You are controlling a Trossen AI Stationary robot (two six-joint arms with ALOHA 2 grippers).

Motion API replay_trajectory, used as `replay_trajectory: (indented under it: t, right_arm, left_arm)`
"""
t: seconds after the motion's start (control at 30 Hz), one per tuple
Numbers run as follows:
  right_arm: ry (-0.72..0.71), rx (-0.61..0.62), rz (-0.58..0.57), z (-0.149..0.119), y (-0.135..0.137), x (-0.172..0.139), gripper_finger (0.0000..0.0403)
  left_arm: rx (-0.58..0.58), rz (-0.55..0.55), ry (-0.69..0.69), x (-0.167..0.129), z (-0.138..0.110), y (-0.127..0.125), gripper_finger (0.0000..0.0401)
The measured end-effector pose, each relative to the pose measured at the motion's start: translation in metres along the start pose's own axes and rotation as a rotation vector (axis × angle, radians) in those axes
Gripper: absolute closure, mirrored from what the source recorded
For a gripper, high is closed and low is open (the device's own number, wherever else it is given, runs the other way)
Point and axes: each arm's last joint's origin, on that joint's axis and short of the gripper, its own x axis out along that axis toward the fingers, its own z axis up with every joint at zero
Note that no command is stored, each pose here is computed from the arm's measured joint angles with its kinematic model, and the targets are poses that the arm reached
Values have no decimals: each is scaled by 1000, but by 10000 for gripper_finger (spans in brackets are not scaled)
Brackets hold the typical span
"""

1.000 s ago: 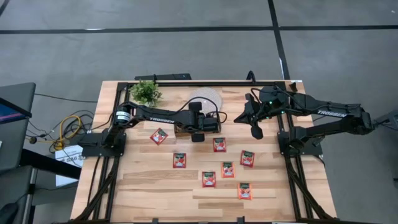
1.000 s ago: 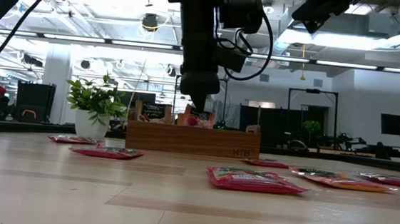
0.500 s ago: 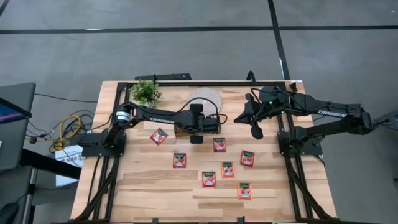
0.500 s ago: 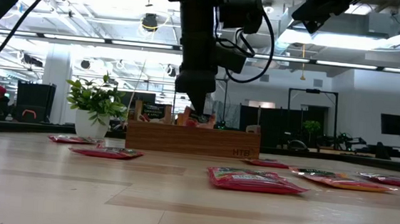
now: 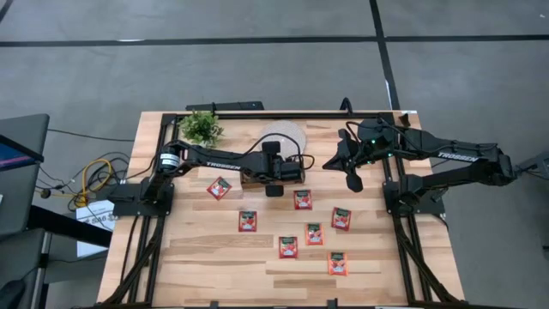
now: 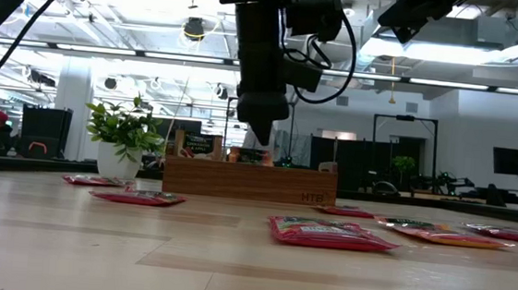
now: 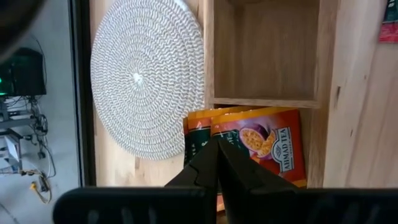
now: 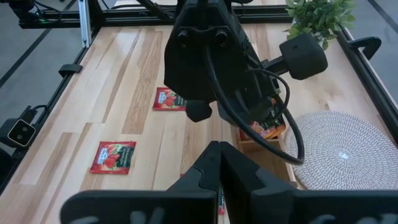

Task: Pick & Place Tea
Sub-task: Put the orange tea bag into the middle of the wooden organizer

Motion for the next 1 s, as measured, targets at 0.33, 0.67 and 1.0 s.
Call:
replay_trajectory:
  t: [0.33,0.67,1.0]
  right_arm:
    - [0,0,0,0,0,0,403]
    - [-5,-1,-1,0,0,0,403]
    - [-8,-2,-2,1,0,0,403]
  left_arm:
    - [11,107,0,-17,4,7,401]
    - [-149,185,-111,-114,7,23,401]
    - [-75,-138,38,-142,-18,-7,401]
